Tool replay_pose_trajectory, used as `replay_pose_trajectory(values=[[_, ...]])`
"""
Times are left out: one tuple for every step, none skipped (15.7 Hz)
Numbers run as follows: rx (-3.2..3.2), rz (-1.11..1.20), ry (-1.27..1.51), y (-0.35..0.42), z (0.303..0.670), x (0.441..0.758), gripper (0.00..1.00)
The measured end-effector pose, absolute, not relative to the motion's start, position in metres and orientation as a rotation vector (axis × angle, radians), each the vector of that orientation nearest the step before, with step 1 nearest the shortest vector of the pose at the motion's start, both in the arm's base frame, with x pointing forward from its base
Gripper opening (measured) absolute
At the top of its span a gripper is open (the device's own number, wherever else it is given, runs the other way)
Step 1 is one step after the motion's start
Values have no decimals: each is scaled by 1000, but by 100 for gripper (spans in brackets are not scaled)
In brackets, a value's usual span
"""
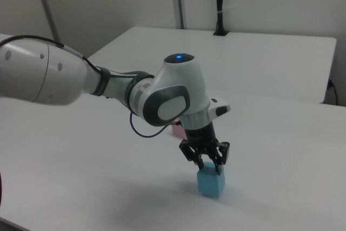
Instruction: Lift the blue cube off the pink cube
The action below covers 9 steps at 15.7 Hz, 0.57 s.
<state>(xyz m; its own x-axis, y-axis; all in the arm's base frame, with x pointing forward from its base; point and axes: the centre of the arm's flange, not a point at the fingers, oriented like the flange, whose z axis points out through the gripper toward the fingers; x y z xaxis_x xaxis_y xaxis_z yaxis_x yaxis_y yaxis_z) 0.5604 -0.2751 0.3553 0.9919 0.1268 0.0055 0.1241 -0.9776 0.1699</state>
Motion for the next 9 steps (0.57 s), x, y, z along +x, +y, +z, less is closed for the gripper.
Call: replay_pose_trajectory(values=[[2966, 23, 187, -276, 355, 560, 50], [2966, 21, 180, -278, 355, 558, 52], [2965, 18, 172, -281, 355, 557, 54], [2966, 13, 165, -283, 354, 555, 55], [2971, -2, 157, -285, 354, 553, 63], [2980, -27, 149, -287, 352, 550, 73], [2992, -48, 135, -286, 353, 548, 83], [3002, -57, 106, -285, 357, 547, 91], [3010, -55, 64, -283, 365, 547, 99]])
